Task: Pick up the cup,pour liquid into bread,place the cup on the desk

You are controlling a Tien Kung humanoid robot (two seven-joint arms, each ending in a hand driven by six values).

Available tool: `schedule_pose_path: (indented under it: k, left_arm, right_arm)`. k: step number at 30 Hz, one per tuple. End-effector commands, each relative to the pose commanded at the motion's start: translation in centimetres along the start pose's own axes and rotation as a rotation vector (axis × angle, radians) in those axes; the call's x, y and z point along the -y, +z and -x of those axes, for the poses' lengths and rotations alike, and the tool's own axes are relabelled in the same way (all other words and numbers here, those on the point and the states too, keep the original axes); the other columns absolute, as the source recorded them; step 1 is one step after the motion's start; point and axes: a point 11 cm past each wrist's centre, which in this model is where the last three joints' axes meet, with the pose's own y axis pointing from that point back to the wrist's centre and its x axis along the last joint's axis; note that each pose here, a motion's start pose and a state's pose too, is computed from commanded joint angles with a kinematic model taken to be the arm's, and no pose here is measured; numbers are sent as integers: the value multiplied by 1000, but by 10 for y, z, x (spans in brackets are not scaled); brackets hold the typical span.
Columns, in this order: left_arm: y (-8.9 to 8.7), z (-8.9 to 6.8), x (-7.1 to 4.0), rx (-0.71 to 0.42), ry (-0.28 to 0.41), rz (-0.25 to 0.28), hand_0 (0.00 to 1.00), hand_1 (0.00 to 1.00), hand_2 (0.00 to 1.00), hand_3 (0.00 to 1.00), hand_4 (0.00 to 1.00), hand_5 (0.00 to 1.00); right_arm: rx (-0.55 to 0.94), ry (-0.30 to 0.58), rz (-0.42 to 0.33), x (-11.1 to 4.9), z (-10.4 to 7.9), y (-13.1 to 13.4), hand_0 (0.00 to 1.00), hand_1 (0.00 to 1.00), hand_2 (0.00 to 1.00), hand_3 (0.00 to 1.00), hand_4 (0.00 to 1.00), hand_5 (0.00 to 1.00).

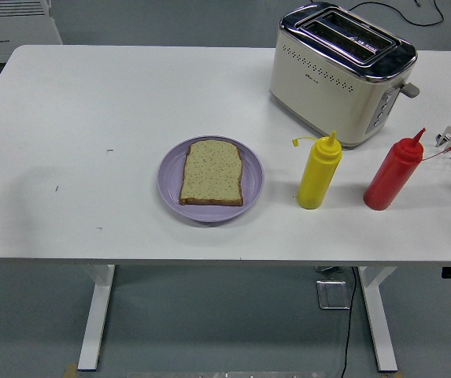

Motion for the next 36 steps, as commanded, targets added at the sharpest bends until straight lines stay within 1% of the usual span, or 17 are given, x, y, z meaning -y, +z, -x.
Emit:
schedule_pose_path:
  k: [3,4,5,9,10,15,16,21,22,36]
  left_arm:
    - [0,0,0,1,0,1,780,730,727,658,516,941]
    - [0,0,0,1,0,1,780,730,726,658,516,941]
    - [0,-1,0,2,1,1,780,730,726,658,516,941]
    - [1,-1,-1,2,2,2,780,730,726,658,516,941]
    - [1,-1,0,2,2,3,778,730,727,658,516,941]
    - [3,-1,0,0,2,8,778,730,727,658,516,941]
    - [3,-1,0,0,2,9,780,730,727,658,516,941]
    - [3,0,1,-2,-1,7,780,730,727,658,516,941]
    - [3,0,1,-2,-1,8,780,730,727,658,516,941]
    - [4,1,1,-4,-2,11,780,730,727,658,516,941]
  right_arm:
    - [14,-20,16,6,7,0,746,680,718,729,625,414]
    - [15,-22,19,6,7,1,741,677,716,724,616,461]
    - [19,-27,24,8,9,1,741,677,716,724,616,461]
    - [3,-22,41,11,9,1,741,677,716,724,616,461]
    - [-3,-21,44,12,9,1,730,667,696,716,607,490]
    - [-5,-19,47,13,8,0,730,667,696,716,607,490]
    - [-6,-18,49,13,8,1,725,664,695,713,604,509]
    - [-7,-19,57,14,9,3,725,664,695,713,604,509]
    - [-7,-20,58,14,10,3,725,662,690,712,601,525]
    - [-6,-27,67,14,12,6,721,657,690,708,591,541]
